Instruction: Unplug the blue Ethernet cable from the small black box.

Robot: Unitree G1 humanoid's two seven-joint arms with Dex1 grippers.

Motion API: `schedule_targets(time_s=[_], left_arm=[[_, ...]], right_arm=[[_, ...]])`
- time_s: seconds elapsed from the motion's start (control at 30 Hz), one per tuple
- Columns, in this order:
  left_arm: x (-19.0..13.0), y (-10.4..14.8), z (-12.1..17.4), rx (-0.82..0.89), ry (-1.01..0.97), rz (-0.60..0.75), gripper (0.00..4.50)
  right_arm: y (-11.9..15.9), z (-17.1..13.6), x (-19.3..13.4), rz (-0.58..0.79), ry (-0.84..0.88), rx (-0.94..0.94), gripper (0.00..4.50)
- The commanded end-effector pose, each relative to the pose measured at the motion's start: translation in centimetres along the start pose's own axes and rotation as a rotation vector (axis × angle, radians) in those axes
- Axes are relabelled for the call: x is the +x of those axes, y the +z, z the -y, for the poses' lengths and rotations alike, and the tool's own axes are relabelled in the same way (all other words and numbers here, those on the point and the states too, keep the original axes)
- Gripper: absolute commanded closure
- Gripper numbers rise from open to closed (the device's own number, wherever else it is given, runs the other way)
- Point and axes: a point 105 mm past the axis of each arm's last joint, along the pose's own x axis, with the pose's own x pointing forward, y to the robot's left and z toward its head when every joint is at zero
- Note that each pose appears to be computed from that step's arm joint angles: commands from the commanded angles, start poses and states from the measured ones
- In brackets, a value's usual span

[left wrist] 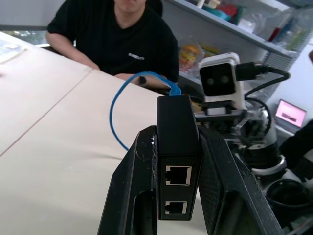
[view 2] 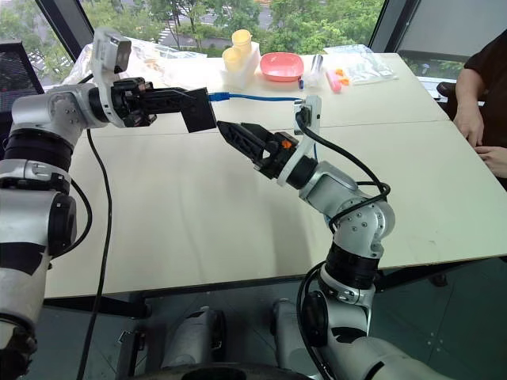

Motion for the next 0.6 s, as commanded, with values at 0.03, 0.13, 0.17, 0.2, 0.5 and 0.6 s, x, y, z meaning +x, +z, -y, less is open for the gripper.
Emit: schedule_targets(time_s=[0.03,0.13,0.17,0.2,0.5,0.6], left_arm=[[0.45,0.19,0.96,0.013,-0.059,0.006,3.93],[0.46,0.07,1.23,0.003,-0.074,0.009,3.93],[0.47,0.08,1.29,0.001,-0.078,0.01,3.93],[0.5,0.01,1.36,-0.001,-0.082,0.01,3.93],[0.52,-0.18,1.42,-0.006,-0.089,0.01,3.93],[0.51,-0.05,1.31,-0.005,-0.084,0.015,3.93]], right_arm=[[1.0,-0.65,0.86,0.051,0.023,-0.026,0.59],[1.24,-0.43,1.04,0.057,0.022,-0.032,0.59],[1.27,-0.39,1.06,0.057,0.022,-0.036,0.59],[1.38,-0.37,1.09,0.058,0.025,-0.038,0.59],[1.27,-0.95,1.08,0.039,0.071,-0.046,0.59],[1.07,-1.18,1.0,0.029,0.085,-0.047,0.59]])
